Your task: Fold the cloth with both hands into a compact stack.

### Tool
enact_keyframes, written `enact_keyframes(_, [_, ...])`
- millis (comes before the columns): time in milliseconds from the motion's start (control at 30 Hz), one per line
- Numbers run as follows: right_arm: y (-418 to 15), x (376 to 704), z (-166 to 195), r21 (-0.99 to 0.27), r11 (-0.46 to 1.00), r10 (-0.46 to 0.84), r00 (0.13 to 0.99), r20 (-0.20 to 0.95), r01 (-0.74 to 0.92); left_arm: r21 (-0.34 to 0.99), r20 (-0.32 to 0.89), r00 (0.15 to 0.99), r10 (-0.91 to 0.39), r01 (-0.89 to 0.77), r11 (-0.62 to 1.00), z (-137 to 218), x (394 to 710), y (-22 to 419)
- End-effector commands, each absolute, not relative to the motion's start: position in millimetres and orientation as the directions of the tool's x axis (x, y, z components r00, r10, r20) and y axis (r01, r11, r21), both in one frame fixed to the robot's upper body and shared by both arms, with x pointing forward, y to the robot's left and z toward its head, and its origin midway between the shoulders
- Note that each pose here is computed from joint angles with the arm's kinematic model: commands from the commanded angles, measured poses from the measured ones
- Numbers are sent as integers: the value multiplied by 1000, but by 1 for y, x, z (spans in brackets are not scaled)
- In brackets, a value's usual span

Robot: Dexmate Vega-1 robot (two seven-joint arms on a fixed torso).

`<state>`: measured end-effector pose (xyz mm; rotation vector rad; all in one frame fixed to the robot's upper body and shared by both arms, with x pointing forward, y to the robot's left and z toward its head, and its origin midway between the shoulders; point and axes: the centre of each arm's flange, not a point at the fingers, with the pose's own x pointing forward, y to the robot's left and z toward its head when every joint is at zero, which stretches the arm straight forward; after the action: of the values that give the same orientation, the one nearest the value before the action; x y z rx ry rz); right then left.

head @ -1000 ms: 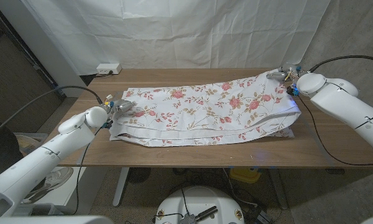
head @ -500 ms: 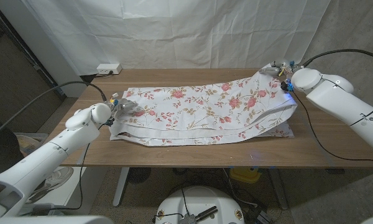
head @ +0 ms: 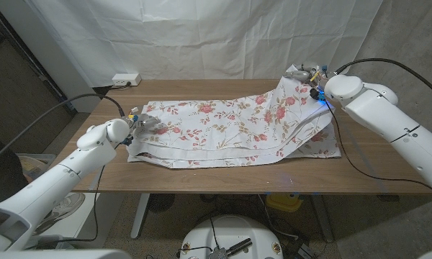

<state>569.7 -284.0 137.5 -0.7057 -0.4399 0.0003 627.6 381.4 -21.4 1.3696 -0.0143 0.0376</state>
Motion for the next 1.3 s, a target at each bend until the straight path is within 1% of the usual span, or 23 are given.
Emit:
enact_keyframes(33, [-251, 552, 152, -545, 832, 224, 832, 508, 109, 978, 38, 999, 2, -38, 205, -22, 624, 379])
enact_keyframes(233, [-237, 542, 159, -529, 842, 233, 814, 532, 105, 977, 38, 999, -6, -36, 212, -23, 624, 380])
enact_keyframes(600, [-210, 535, 163, -587, 805, 243, 854, 460, 87, 976, 41, 999, -22, -36, 213, -25, 624, 380])
enact_keyframes(767, [-197, 537, 165, -598, 798, 243, 865, 438, 79, 977, 48, 998, -44, -38, 209, -24, 625, 379])
enact_keyframes(967, [-181, 543, 168, -599, 801, 284, 866, 411, 22, 979, 58, 995, -82, -40, 200, -23, 625, 377])
enact_keyframes(1300, [-159, 555, 176, -571, 818, 340, 864, 371, -77, 978, 79, 993, -85, -61, 199, -24, 620, 377])
